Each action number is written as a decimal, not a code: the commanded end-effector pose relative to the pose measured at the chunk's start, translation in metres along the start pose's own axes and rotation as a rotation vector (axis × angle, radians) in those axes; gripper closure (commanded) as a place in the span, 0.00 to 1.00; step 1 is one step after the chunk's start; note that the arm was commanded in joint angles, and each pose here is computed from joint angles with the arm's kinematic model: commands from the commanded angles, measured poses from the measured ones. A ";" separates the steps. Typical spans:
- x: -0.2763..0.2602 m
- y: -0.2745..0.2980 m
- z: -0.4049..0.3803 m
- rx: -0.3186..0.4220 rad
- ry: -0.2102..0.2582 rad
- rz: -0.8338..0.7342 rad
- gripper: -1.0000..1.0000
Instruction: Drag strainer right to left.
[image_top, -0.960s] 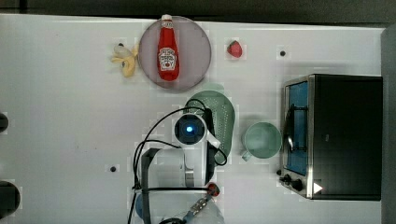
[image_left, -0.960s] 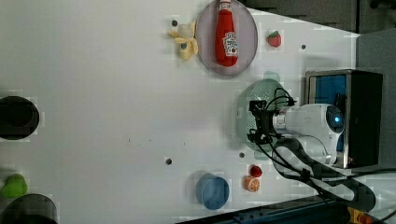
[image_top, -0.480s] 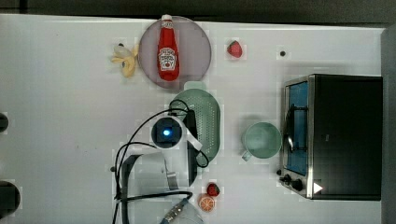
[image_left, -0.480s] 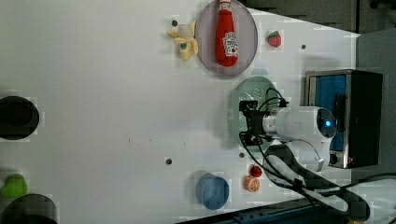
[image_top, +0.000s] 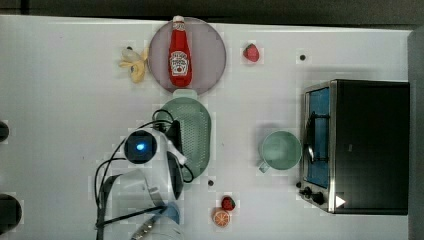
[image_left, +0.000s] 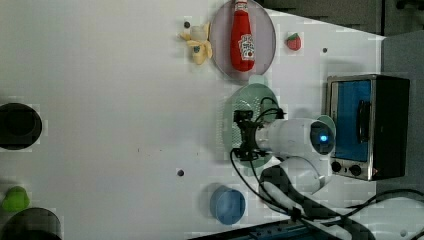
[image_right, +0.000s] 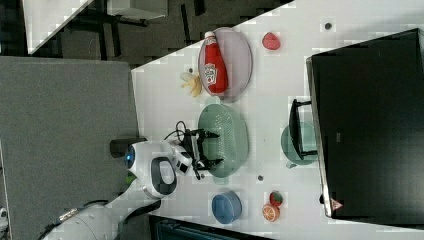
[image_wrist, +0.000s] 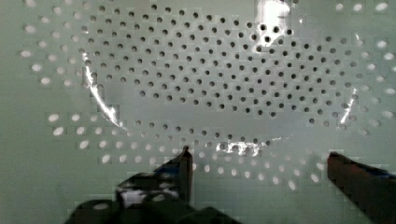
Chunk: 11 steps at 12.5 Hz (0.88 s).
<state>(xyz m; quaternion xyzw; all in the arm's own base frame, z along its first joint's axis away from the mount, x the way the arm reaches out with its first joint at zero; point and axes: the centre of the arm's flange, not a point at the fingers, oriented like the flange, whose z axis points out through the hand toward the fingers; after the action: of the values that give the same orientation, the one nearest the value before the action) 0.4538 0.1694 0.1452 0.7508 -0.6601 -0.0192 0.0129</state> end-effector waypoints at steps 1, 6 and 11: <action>-0.034 -0.010 -0.006 0.010 -0.006 0.076 0.00; -0.078 -0.028 -0.002 -0.001 -0.020 0.061 0.00; -0.129 -0.043 -0.007 -0.033 -0.044 0.040 0.00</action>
<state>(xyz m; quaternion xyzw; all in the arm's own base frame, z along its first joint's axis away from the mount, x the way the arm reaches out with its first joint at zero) 0.4980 0.2638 0.1389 0.7391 -0.6727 -0.0307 0.0173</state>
